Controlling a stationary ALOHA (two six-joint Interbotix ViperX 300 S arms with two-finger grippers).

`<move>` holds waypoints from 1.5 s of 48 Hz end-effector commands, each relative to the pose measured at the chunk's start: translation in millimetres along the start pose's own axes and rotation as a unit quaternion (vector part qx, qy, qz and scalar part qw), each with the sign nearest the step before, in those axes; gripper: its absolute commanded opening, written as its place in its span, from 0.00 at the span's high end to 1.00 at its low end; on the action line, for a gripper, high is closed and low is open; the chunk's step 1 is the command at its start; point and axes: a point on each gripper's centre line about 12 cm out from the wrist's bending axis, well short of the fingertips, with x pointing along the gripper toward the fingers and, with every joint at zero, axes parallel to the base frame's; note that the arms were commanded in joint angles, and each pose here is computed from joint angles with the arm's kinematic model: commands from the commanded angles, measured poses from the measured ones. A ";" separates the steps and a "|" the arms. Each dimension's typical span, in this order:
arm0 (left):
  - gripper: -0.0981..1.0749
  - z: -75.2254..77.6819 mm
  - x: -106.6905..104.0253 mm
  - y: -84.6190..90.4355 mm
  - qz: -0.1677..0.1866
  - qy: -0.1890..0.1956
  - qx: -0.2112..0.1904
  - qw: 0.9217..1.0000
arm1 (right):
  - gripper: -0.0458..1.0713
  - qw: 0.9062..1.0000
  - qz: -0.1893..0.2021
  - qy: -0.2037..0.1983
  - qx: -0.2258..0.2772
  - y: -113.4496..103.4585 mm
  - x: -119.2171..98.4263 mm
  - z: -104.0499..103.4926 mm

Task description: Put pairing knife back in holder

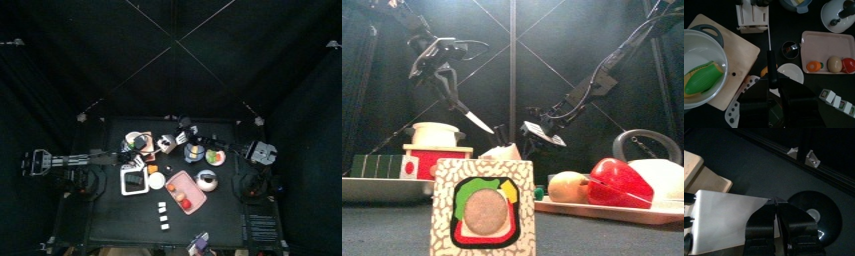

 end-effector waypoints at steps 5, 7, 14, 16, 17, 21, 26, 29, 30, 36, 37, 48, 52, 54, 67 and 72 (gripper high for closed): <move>0.60 17.7 -8.3 -8.6 -0.012 -0.020 -0.006 1.000 | 0.77 1.000 0.016 -0.017 0.001 6.5 -3.8 16.2; 0.60 17.9 -7.6 -8.9 -0.012 -0.019 -0.005 1.000 | 0.77 1.000 0.017 -0.016 0.001 6.9 -3.3 16.2; 0.60 16.8 -1.6 -9.7 -0.008 -0.012 -0.004 1.000 | 0.77 1.000 0.017 -0.014 0.001 6.0 -1.8 14.7; 0.60 16.0 0.5 -9.9 -0.006 -0.008 -0.004 1.000 | 0.77 1.000 0.018 -0.014 0.001 7.0 -1.9 15.0; 0.60 15.8 1.0 -10.0 -0.006 -0.007 -0.004 1.000 | 0.77 1.000 0.017 -0.013 0.000 6.7 -1.4 14.6; 0.60 15.2 2.3 -10.7 -0.006 -0.004 -0.007 1.000 | 0.77 1.000 0.020 -0.012 0.001 7.5 -1.0 14.4; 0.60 14.6 5.2 -9.7 -0.004 0.002 -0.010 1.000 | 0.77 1.000 0.030 -0.007 0.000 10.3 1.2 13.6; 0.60 14.5 7.6 -8.9 0.000 0.005 -0.010 1.000 | 0.77 0.999 0.035 -0.003 0.000 11.6 3.4 12.1; 0.60 14.9 8.5 -8.8 0.001 0.006 -0.011 1.000 | 0.77 0.999 0.035 -0.004 0.000 11.8 3.9 12.8; 0.60 16.3 13.0 -8.9 0.004 0.009 -0.012 1.000 | 0.77 0.999 0.035 0.000 0.002 10.5 7.7 11.2; 0.60 17.5 13.6 -8.4 0.006 0.009 -0.013 1.000 | 0.77 0.999 0.034 0.000 0.003 10.4 8.2 10.6; 0.60 21.7 17.1 -3.8 0.013 0.010 -0.020 1.000 | 0.77 0.999 0.035 0.009 0.003 9.1 14.7 6.0; 0.60 21.5 17.2 -3.0 0.015 0.011 -0.021 1.000 | 0.77 0.999 0.035 0.012 0.003 8.3 16.6 3.8; 0.60 21.3 17.2 -2.7 0.016 0.013 -0.021 1.000 | 0.77 0.999 0.037 0.014 0.003 8.0 17.1 3.3; 0.60 21.5 18.6 1.5 0.024 0.017 -0.024 0.999 | 0.77 0.998 0.055 0.025 0.006 10.0 17.3 0.7; 0.60 23.0 18.8 2.5 0.025 0.016 -0.026 0.999 | 0.77 0.998 0.057 0.025 0.006 10.3 17.7 0.6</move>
